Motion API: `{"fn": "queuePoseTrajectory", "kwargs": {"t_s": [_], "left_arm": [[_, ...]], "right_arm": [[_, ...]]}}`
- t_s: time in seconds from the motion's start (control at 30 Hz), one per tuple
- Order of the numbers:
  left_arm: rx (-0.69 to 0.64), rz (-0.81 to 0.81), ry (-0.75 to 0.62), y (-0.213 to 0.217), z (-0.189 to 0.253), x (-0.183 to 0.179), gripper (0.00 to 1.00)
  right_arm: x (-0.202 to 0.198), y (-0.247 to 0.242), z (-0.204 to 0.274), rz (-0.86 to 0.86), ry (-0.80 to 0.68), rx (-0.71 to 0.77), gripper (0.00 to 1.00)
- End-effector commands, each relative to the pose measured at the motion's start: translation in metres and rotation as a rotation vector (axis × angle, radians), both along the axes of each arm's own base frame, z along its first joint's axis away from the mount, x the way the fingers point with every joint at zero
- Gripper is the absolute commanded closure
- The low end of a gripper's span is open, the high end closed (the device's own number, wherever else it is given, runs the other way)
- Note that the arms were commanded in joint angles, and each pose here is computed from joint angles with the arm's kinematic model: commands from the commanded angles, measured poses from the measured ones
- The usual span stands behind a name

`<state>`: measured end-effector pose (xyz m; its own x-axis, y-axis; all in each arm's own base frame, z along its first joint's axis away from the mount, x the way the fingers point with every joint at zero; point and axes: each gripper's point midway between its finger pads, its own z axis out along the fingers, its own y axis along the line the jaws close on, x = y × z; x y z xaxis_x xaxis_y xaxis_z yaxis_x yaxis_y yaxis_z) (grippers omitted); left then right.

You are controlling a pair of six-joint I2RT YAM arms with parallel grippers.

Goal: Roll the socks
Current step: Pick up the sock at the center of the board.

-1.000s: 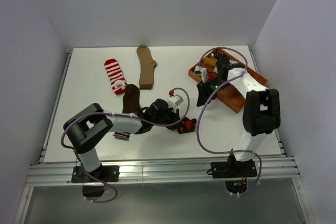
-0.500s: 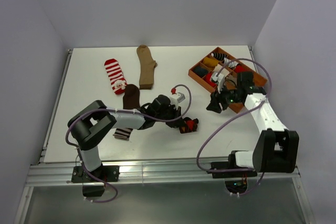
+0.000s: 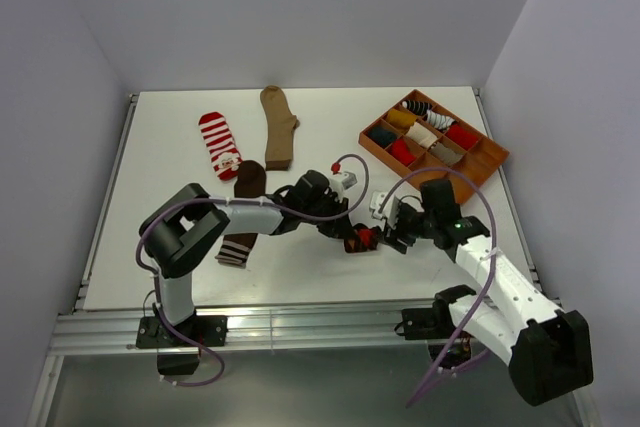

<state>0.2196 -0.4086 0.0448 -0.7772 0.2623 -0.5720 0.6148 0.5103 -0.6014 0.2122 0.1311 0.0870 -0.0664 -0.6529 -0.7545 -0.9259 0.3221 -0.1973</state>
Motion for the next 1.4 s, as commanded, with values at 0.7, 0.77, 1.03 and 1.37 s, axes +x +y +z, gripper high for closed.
{"fn": "queuePoseTrajectory", "kwargs": {"t_s": [0.7, 0.77, 1.03, 1.37], "left_arm": [[0.270, -0.007, 0.306, 0.046, -0.073, -0.023, 1.00], [0.262, -0.014, 0.314, 0.043, -0.072, -0.022, 1.00], [0.275, -0.028, 0.355, 0.043, -0.075, -0.023, 1.00], [0.231, -0.044, 0.404, 0.034, -0.062, -0.015, 1.00]], "right_arm": [[-0.006, 0.035, -0.034, 0.144, -0.221, -0.258, 0.32], [-0.007, 0.037, -0.036, 0.155, -0.225, -0.269, 0.32], [0.000, 0.034, -0.052, 0.187, -0.233, -0.362, 0.32], [0.002, 0.040, -0.067, 0.233, -0.195, -0.420, 0.32]]}}
